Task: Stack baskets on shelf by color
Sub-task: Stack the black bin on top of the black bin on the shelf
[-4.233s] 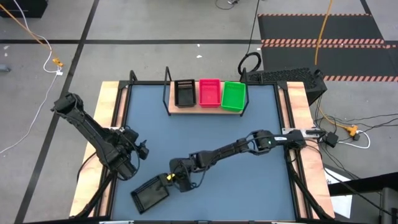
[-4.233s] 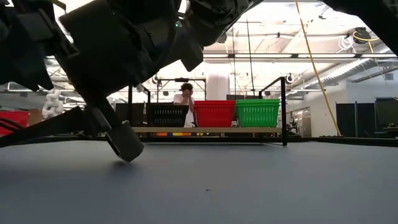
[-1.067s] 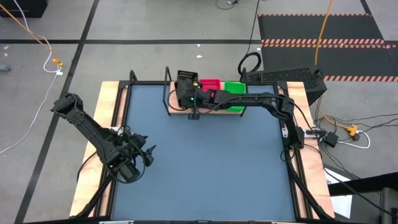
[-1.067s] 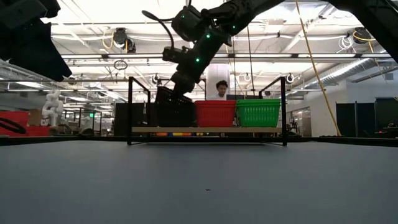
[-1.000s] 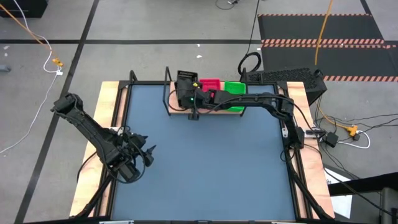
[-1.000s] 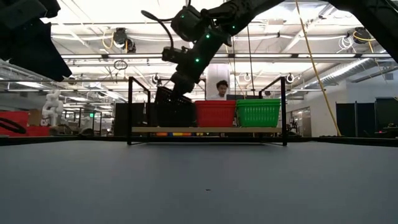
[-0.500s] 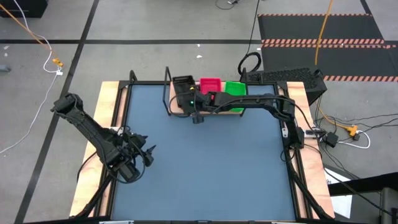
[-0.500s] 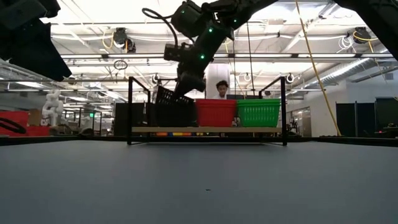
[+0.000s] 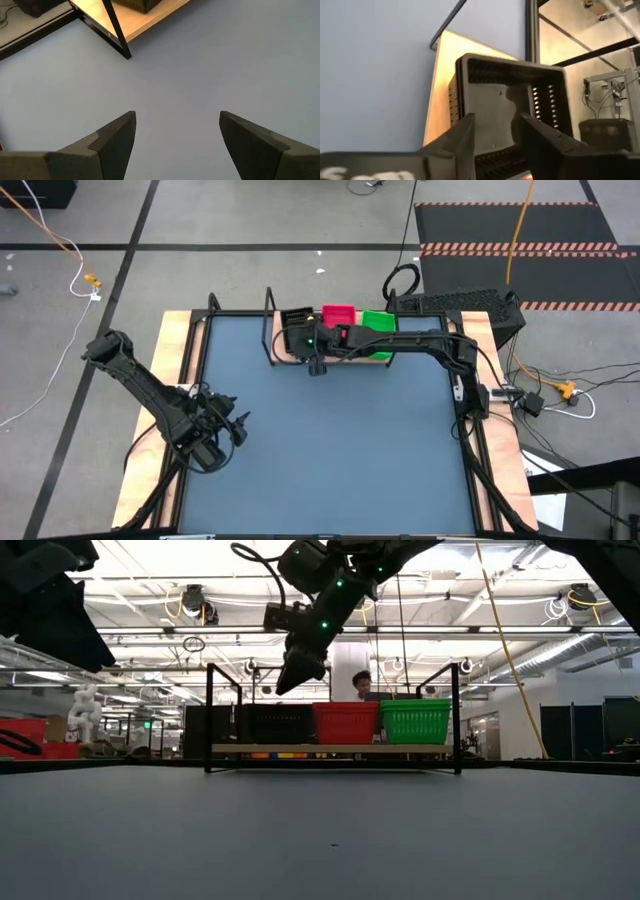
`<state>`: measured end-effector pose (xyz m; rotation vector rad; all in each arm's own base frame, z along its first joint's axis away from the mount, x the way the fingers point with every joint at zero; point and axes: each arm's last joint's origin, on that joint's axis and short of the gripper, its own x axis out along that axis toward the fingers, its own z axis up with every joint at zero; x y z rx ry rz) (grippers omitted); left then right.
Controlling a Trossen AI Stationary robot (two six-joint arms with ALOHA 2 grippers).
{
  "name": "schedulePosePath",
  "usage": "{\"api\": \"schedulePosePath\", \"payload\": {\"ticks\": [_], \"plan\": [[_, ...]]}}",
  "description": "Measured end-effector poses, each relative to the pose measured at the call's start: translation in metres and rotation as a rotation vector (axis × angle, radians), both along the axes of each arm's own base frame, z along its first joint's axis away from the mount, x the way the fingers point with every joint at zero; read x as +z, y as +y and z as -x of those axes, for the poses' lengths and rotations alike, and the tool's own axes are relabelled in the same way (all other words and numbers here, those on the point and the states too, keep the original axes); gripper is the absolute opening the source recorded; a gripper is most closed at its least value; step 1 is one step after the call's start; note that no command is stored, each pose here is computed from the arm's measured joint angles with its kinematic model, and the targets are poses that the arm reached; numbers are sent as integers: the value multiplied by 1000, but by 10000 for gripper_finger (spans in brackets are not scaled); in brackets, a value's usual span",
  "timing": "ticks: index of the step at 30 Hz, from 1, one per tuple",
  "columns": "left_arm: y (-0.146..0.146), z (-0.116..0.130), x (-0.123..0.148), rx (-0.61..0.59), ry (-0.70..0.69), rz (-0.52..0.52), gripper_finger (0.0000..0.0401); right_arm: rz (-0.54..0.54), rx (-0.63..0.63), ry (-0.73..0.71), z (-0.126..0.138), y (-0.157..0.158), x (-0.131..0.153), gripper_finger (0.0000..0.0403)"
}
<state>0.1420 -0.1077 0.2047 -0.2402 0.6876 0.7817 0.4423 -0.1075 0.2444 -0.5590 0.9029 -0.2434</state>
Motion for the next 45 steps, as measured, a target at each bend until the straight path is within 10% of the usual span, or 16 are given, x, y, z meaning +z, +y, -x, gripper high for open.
{"api": "schedulePosePath", "payload": {"ticks": [10, 18, 29, 45], "plan": [[2, 2, 0, 19, 8, -16, 285, 28, 44, 6, -2, 2, 0, 163], [2, 2, 0, 22, 3, -12, 285, -201, 90, -127, -5, -8, 0, 160], [9, 4, 2, 54, 15, -67, 285, -136, 101, -333, -34, -20, 3, 160], [16, 2, 2, 82, 49, -88, 285, -226, 73, -204, -27, -44, -15, 160]]}}
